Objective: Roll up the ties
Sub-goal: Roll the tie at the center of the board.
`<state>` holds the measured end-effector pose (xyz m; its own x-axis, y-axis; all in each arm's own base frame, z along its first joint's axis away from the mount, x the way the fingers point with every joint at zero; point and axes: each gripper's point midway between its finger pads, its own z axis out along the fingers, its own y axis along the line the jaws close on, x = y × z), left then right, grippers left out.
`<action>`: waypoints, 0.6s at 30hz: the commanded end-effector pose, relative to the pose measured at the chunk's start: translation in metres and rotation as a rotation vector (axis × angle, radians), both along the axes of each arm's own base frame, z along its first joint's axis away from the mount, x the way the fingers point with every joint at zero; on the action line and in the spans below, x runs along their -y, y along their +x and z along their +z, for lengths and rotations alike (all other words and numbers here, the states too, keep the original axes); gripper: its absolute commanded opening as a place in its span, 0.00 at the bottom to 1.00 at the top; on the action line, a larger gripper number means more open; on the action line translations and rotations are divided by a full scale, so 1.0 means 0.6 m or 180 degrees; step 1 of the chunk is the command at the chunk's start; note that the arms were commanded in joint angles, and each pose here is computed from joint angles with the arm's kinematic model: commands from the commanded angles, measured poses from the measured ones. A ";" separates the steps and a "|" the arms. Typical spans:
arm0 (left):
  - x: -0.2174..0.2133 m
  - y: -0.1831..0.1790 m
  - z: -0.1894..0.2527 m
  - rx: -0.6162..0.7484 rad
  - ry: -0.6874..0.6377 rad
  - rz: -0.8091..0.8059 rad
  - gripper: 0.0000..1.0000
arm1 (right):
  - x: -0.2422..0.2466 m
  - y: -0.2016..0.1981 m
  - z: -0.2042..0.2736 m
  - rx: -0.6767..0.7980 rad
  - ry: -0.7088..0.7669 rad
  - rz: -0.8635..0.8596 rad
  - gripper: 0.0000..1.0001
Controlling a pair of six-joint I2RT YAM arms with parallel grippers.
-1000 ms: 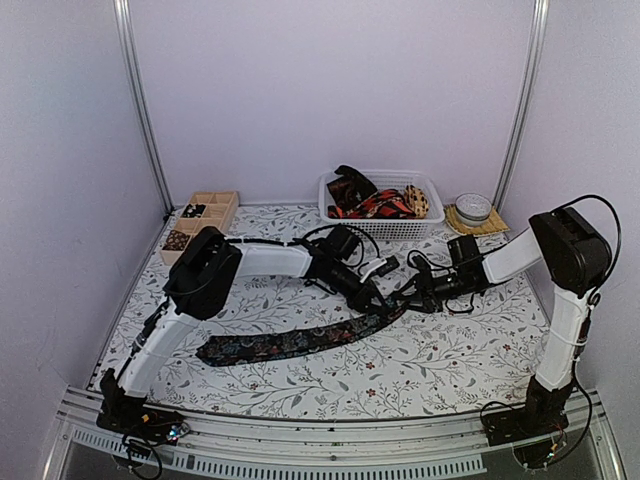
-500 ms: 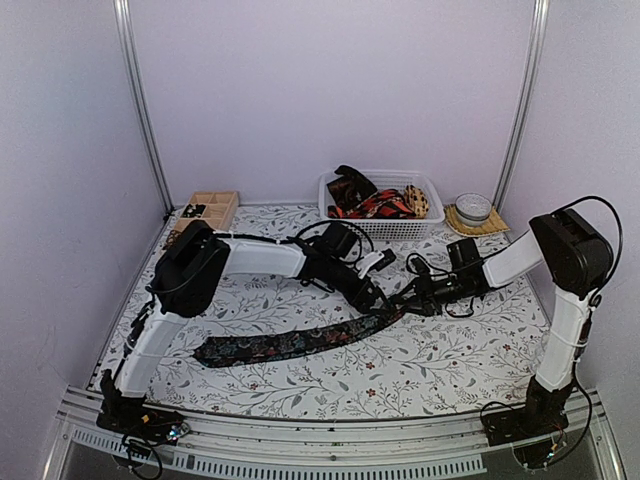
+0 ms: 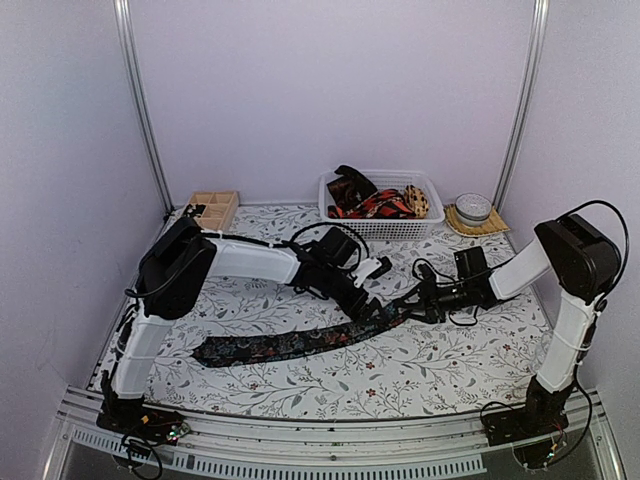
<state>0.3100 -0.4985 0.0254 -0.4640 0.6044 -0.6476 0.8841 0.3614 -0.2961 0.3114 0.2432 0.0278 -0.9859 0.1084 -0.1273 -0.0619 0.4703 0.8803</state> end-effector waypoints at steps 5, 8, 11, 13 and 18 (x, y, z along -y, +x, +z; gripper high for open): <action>-0.034 -0.041 -0.054 -0.0232 0.0352 0.0008 0.98 | 0.003 -0.013 0.004 -0.0028 -0.0017 -0.0141 0.44; -0.028 -0.025 -0.051 -0.0130 0.0400 0.0100 0.98 | -0.005 -0.018 0.008 -0.0028 0.0020 -0.0105 0.43; -0.036 -0.012 -0.068 -0.0101 0.0576 0.0211 0.94 | -0.013 -0.022 0.012 0.0002 0.0033 -0.0059 0.43; -0.039 -0.008 -0.075 -0.0090 0.0632 0.0235 0.91 | -0.017 -0.023 0.014 0.0016 0.0034 -0.0045 0.43; -0.038 -0.011 -0.087 -0.0094 0.0670 0.0210 0.81 | -0.019 -0.029 0.012 0.0012 0.0024 -0.0013 0.44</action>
<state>0.3178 -0.4967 0.0217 -0.4716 0.6203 -0.6267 0.8737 0.4249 -0.2369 0.3013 0.2554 0.0305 -0.9864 0.1085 -0.1234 -0.0631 0.4435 0.8940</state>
